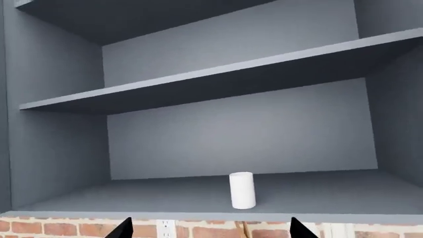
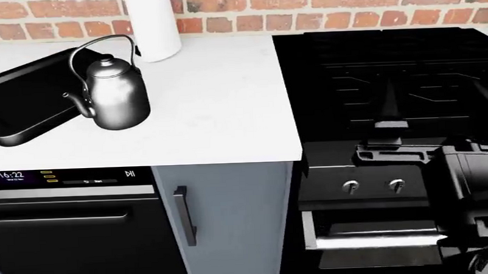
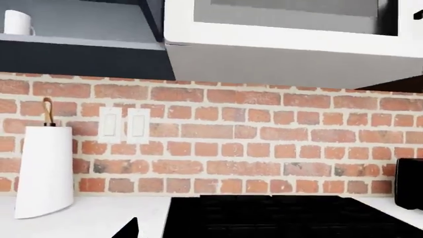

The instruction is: Pick the kettle from the counter and place it on the tray. Then pick the mug from the cabinet and place it on the tray. Then close the cabinet doors.

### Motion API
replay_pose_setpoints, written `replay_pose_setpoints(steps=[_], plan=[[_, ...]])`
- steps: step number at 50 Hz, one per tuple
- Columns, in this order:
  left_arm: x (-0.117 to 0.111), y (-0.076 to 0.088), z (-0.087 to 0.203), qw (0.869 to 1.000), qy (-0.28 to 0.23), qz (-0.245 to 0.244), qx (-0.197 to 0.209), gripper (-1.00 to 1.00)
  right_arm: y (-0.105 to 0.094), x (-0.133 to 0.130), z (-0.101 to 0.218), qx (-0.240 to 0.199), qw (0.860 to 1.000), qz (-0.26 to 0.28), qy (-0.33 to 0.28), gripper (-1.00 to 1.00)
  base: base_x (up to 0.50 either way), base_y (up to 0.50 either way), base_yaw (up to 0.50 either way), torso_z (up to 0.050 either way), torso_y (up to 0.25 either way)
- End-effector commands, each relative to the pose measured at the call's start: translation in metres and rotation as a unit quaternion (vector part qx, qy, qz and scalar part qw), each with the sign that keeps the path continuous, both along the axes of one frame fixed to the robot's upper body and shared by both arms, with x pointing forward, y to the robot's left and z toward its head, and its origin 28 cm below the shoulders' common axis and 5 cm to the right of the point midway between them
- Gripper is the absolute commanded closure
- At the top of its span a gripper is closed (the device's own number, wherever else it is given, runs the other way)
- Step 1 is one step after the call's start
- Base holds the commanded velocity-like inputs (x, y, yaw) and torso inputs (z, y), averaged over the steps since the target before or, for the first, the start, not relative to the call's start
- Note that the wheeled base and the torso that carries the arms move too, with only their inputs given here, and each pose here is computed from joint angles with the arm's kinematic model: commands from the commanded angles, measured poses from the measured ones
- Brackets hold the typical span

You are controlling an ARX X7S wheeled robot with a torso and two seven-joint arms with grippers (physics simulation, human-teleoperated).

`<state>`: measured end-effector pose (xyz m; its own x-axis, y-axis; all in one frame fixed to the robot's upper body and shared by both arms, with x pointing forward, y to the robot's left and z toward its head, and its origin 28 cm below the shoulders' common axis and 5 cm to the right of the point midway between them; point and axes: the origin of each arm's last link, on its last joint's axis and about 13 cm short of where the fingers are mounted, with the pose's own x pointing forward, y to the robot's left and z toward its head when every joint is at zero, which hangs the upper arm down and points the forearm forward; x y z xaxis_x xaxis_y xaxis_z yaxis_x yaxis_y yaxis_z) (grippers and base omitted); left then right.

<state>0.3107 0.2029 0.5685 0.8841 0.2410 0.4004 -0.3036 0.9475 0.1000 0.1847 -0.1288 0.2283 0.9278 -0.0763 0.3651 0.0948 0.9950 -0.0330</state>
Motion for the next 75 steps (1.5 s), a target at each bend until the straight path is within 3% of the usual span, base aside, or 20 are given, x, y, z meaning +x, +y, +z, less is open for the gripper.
replay_pose_setpoints(steps=[1, 15, 34, 67, 75], plan=[[-0.001, 0.004, 0.001, 1.0, 0.002, -0.015, 0.001, -1.0, -0.002, -0.027, 0.037, -0.055, 0.998, -0.015, -0.009, -1.0, 0.0, 0.0, 0.0, 0.0, 0.0], [-0.006, 0.006, 0.003, 0.999, 0.011, -0.033, -0.01, -1.0, -0.002, -0.033, 0.053, -0.059, 0.998, -0.01, -0.026, -1.0, 0.01, 0.0, 0.0, 0.0, 0.0], [-0.005, 0.017, 0.002, 0.999, 0.009, -0.009, -0.044, -1.0, 0.0, -0.025, 0.048, -0.063, 0.997, -0.014, -0.029, -1.0, 0.49, 0.0, 0.0, 0.0, 0.0], [-0.009, 0.026, 0.004, 0.999, 0.008, 0.017, -0.029, -1.0, 0.005, -0.025, 0.045, -0.067, 0.997, -0.003, -0.029, -1.0, 0.5, 0.0, 0.0, 0.0, 0.001], [-0.003, 0.029, -0.005, 0.998, 0.048, 0.02, -0.033, -1.0, 0.006, -0.024, 0.041, -0.072, 0.997, 0.005, -0.022, -1.0, 0.22, 0.0, 0.0, 0.0, 0.001]])
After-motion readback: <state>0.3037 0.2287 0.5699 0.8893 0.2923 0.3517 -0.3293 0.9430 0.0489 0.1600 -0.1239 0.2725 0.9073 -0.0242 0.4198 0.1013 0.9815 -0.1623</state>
